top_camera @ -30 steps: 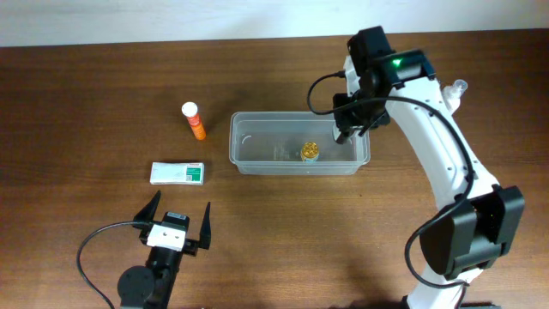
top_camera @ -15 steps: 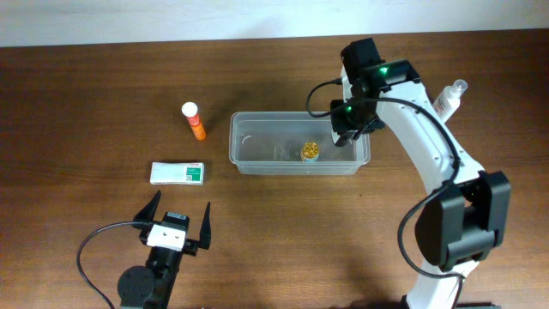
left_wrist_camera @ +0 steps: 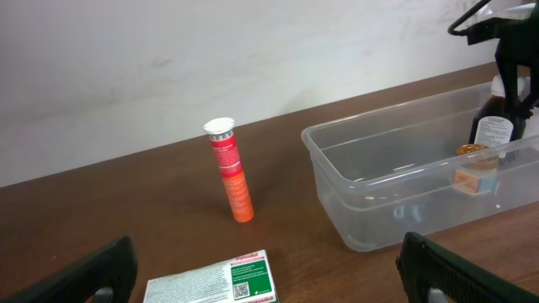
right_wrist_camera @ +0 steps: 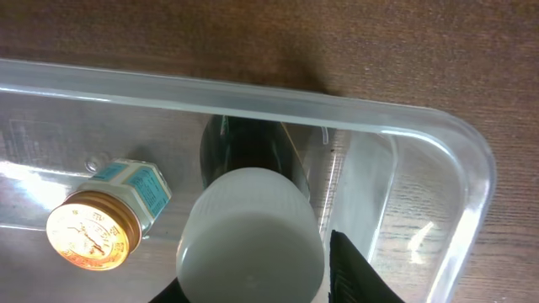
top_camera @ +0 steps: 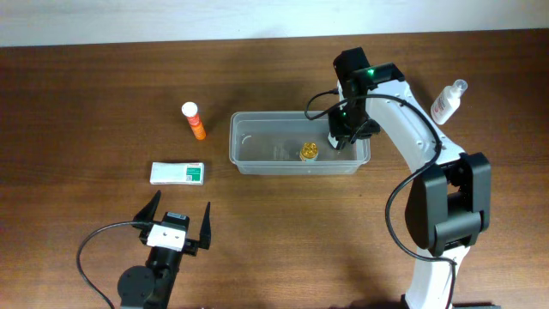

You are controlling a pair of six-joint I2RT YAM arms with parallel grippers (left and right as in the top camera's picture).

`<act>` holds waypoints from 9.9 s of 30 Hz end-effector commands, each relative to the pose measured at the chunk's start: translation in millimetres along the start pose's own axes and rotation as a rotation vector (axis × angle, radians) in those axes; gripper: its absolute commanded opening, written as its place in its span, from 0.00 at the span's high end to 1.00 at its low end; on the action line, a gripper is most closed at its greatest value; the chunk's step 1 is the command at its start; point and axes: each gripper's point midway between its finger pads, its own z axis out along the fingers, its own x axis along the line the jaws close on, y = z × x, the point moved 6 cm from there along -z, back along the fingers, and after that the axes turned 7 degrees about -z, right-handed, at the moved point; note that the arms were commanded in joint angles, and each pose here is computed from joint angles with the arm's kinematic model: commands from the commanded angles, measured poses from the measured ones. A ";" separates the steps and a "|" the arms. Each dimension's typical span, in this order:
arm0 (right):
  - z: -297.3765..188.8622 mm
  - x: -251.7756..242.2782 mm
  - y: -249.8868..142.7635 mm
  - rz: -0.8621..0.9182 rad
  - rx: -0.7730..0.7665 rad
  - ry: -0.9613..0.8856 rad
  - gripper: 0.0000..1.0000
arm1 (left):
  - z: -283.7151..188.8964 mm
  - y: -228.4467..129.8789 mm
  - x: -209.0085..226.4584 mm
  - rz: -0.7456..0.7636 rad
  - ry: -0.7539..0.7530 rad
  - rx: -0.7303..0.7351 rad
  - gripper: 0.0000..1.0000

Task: Pack container
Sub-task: 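Lift the brown bottle and lower it into the container's right end, then move the right gripper to the white spray bottle and grasp it, then carry the spray bottle into the container and open the gripper, then raise the right gripper and withdraw it to the right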

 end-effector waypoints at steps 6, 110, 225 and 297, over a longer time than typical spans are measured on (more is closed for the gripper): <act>-1.1 -3.0 3.7 0.012 -0.009 -0.027 0.64 | -0.3 -0.8 1.6 0.016 0.011 0.001 0.00; -0.9 -266.8 37.9 0.178 -0.140 -0.006 0.77 | -0.3 -0.8 1.6 0.016 0.011 0.001 0.01; -8.1 -9.9 -13.0 0.149 -0.070 0.002 0.72 | -0.3 -0.8 1.6 0.016 0.011 0.001 0.01; -138.5 -223.0 -74.0 0.714 -0.076 -0.095 0.02 | -0.3 -0.8 1.6 0.016 0.011 0.001 0.01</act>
